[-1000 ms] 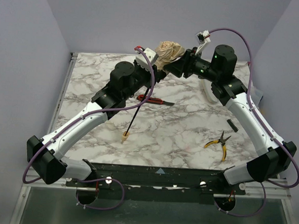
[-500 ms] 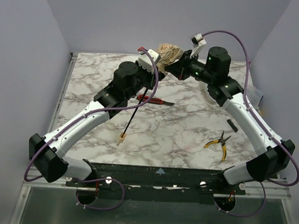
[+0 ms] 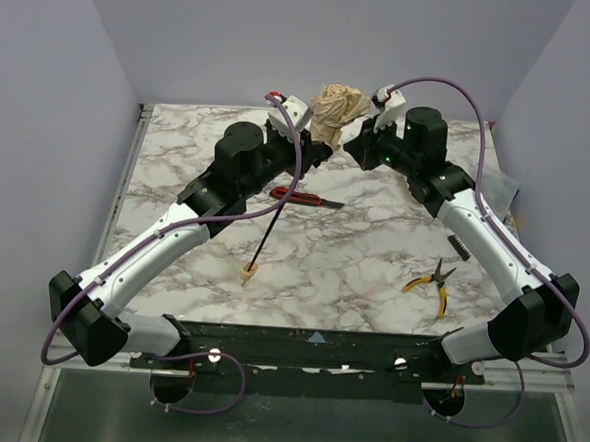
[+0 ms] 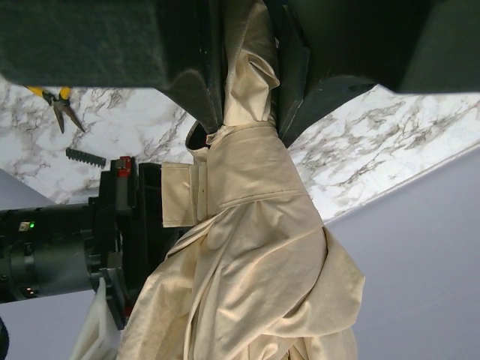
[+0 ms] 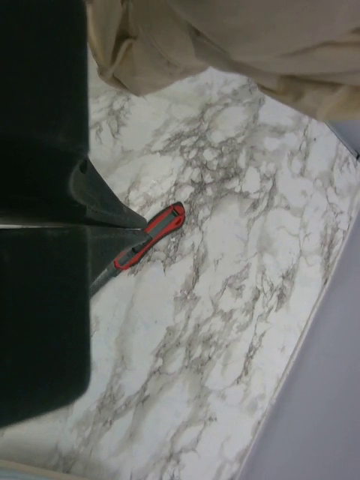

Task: Open the umbrella

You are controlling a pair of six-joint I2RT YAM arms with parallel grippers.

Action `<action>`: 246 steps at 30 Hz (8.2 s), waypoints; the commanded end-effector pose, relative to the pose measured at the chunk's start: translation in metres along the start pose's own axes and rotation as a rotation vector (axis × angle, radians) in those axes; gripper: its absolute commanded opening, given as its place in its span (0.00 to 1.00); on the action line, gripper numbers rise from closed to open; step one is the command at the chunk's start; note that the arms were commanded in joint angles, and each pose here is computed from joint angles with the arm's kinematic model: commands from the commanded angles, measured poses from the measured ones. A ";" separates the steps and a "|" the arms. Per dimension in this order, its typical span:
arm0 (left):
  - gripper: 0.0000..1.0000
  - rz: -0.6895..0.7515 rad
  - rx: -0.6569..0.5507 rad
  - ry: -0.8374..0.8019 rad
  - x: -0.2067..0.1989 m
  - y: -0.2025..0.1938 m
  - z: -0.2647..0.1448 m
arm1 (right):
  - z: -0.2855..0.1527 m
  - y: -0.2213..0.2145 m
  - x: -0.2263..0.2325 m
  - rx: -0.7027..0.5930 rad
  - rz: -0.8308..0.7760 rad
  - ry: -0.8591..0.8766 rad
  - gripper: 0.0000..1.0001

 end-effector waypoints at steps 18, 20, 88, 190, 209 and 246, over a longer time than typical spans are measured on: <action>0.00 0.058 -0.076 0.066 0.011 0.015 -0.003 | -0.034 0.054 0.074 0.022 0.283 0.346 0.54; 0.00 0.065 -0.080 0.062 0.009 0.017 -0.003 | -0.029 0.053 0.073 0.023 0.306 0.340 0.50; 0.00 0.712 0.169 -0.773 -0.030 -0.010 -0.037 | -0.146 0.014 0.068 0.231 -0.905 0.596 1.00; 0.00 -0.354 -0.270 -0.846 -0.004 0.111 -0.038 | -0.079 0.019 0.116 0.274 -0.064 0.786 1.00; 0.51 -0.384 -0.267 -0.556 0.032 0.102 -0.017 | -0.062 0.037 0.118 0.102 0.016 0.712 0.00; 0.10 -0.333 -0.003 -0.118 0.003 0.031 0.002 | -0.050 0.037 0.089 -0.116 -0.089 0.274 0.00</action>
Point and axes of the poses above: each gripper's point midway between its finger pads, its own z axis out along the fingers, its own x axis along the line the jaws close on, y = z × x, the point moved 4 cm from there along -z, back along the fingers, and after that the axes turned 11 degrees about z, right-handed, at the moved point
